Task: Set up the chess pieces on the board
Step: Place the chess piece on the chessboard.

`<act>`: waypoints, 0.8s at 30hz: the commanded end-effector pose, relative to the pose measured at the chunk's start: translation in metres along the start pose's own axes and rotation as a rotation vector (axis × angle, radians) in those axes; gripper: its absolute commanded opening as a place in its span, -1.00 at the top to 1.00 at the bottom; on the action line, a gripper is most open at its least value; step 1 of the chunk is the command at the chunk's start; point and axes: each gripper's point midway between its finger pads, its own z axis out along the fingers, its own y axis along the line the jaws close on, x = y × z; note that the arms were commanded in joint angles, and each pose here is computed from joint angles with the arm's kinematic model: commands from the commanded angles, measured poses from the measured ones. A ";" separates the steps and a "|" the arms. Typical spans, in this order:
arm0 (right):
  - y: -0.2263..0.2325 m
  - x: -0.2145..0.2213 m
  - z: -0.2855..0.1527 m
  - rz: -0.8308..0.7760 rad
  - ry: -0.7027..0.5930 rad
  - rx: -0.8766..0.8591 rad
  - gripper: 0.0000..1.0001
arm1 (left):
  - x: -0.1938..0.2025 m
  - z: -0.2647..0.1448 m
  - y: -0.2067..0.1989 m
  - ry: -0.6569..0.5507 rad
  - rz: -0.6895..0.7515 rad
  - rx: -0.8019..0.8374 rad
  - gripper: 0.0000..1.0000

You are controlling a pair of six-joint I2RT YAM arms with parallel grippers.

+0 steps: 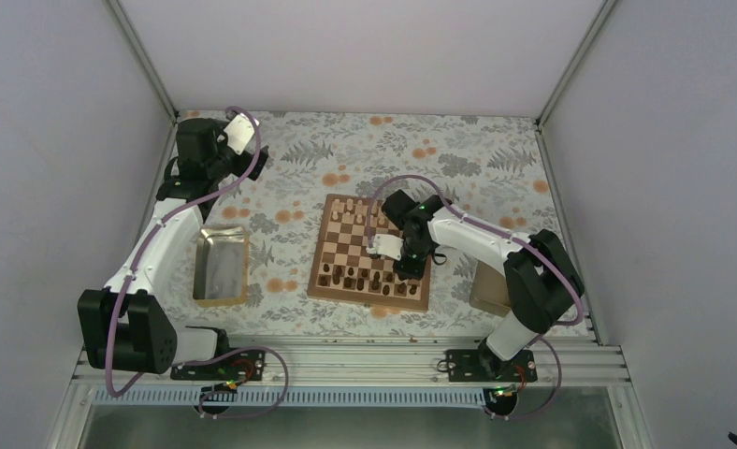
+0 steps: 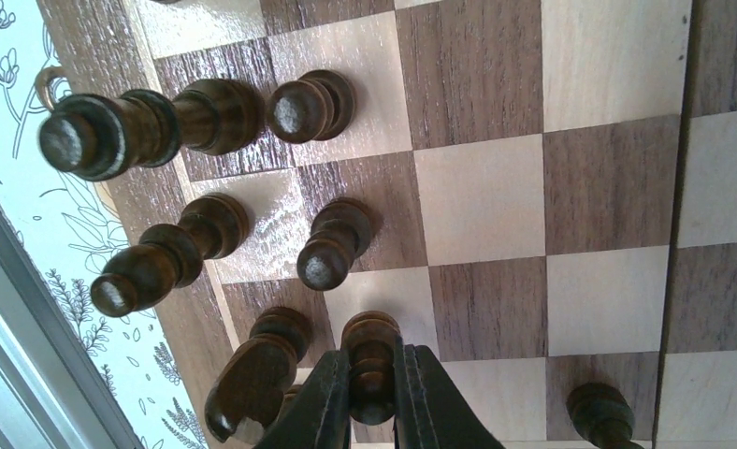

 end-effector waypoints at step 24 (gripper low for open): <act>-0.045 0.012 -0.061 0.074 -0.077 0.214 0.04 | -0.003 0.001 -0.002 -0.014 0.004 0.020 -1.00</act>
